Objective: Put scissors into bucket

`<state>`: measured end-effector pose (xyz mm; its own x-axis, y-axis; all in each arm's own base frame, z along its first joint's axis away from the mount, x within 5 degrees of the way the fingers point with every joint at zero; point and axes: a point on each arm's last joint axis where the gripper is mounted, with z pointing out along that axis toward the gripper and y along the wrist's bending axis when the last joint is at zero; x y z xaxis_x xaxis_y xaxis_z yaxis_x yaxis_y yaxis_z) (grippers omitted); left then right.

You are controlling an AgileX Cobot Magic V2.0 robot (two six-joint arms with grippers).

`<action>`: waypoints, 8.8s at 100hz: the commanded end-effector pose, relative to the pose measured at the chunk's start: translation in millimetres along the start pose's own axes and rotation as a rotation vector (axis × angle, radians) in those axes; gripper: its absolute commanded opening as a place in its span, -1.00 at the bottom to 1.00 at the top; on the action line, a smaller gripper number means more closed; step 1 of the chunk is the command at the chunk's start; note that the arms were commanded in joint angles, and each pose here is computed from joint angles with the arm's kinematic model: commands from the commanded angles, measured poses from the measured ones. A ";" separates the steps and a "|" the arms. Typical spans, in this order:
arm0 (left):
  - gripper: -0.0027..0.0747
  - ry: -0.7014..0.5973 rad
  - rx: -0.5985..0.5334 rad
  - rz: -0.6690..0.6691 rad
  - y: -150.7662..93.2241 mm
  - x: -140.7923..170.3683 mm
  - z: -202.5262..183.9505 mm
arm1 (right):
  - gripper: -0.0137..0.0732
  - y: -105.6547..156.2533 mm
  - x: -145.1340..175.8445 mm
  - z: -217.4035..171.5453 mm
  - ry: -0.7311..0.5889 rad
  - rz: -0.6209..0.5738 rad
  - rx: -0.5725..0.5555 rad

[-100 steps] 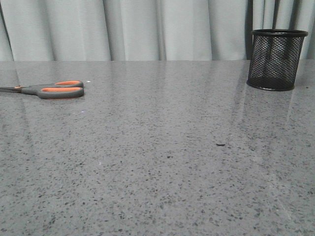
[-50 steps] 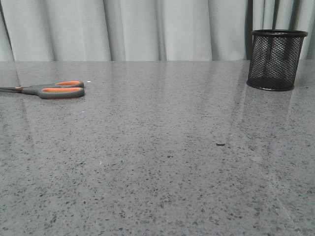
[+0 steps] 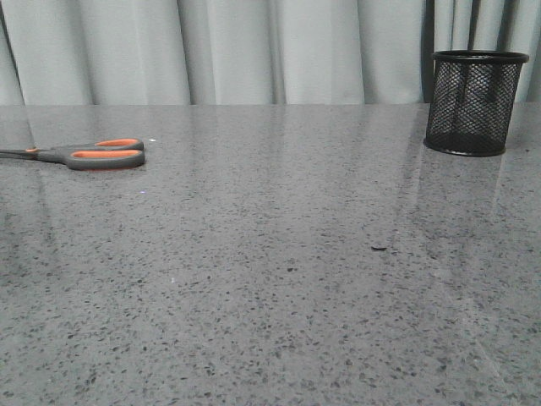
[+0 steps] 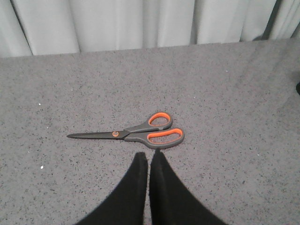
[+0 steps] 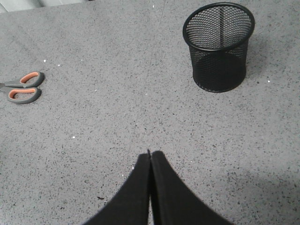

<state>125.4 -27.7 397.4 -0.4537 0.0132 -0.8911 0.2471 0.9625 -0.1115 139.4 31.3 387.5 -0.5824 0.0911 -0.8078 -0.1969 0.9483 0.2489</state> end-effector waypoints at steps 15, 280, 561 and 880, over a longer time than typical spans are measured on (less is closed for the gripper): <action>-0.77 -0.011 0.000 -0.017 3.3 -13.8 15.3 | -0.32 -1.1 -21.9 8.0 -0.033 0.003 0.007; 0.21 0.704 0.664 1.107 42.0 -12.0 317.9 | 0.24 -13.1 -28.2 40.5 0.021 -0.064 0.052; -0.94 -0.032 0.453 1.364 -126.0 -152.9 93.6 | 0.24 45.6 -82.9 41.8 -0.204 0.087 -0.685; 0.10 -0.159 -0.007 0.328 -0.8 -210.8 -2.8 | -0.80 -15.0 -156.8 24.2 0.030 -0.182 0.147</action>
<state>234.4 -30.1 567.8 -0.3173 0.3186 -0.8932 0.3723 0.9081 0.1917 258.3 17.1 483.0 -0.6230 -0.0922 -0.7768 -0.2301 0.9707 0.0693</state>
